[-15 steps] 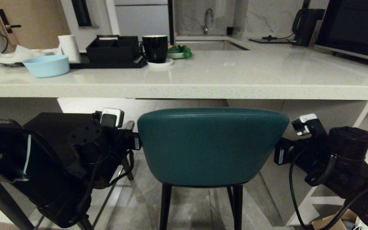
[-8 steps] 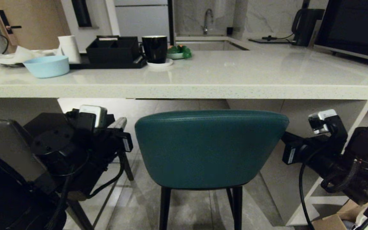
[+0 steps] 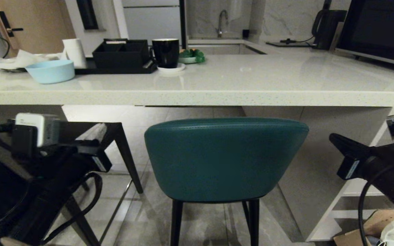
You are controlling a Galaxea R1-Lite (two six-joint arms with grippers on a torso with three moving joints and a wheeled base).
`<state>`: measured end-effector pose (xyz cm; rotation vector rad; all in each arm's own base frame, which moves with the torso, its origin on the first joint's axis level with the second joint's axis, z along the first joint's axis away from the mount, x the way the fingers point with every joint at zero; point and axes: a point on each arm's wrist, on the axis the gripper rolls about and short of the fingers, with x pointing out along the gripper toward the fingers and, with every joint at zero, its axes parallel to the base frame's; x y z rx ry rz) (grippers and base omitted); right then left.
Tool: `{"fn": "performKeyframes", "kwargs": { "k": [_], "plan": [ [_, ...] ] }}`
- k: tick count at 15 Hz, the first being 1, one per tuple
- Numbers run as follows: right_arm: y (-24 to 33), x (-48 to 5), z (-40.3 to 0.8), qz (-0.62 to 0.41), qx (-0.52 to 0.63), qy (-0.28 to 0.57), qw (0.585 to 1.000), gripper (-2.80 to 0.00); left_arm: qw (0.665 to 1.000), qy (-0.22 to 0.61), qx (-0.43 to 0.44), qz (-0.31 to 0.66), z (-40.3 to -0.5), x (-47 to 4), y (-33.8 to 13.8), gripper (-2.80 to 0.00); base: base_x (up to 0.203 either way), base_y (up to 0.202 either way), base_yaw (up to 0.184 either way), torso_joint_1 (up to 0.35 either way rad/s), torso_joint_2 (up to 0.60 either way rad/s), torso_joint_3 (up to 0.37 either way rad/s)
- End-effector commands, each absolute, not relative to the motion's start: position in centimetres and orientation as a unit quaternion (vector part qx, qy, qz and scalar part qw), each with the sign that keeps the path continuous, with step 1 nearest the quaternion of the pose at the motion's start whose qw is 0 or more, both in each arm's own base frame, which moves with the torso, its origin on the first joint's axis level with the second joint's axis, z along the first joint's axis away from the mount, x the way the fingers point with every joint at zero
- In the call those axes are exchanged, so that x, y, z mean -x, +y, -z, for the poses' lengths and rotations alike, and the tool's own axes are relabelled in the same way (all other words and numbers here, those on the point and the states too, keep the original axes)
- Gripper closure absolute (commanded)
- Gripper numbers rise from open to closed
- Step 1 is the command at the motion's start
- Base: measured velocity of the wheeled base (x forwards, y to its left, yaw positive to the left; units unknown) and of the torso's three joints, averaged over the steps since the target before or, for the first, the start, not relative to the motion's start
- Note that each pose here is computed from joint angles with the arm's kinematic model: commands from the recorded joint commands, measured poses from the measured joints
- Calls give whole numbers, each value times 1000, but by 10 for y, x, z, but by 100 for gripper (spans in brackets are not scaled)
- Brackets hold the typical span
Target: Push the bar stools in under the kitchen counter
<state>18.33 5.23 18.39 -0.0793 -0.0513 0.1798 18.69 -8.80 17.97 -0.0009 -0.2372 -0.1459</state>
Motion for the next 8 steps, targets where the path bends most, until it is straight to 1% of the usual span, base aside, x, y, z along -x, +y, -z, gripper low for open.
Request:
{"fn": "performKeyframes", "kwargs": {
  "k": [1, 5, 8],
  "plan": [
    [41, -149, -207, -74, 30, -76, 994, 0, 985, -160, 8, 59, -195, -146, -66, 0, 0, 0, 0, 0, 0, 0],
    [20, -107, -220, -31, 34, -92, 995, 0, 989, -139, -16, -48, -200, -106, -29, 0, 0, 0, 0, 0, 0, 0],
    [4, -69, -224, 22, 41, -91, 995, 0, 980, -138, -22, -141, -217, -73, -4, 0, 0, 0, 0, 0, 0, 0]
  ]
}}
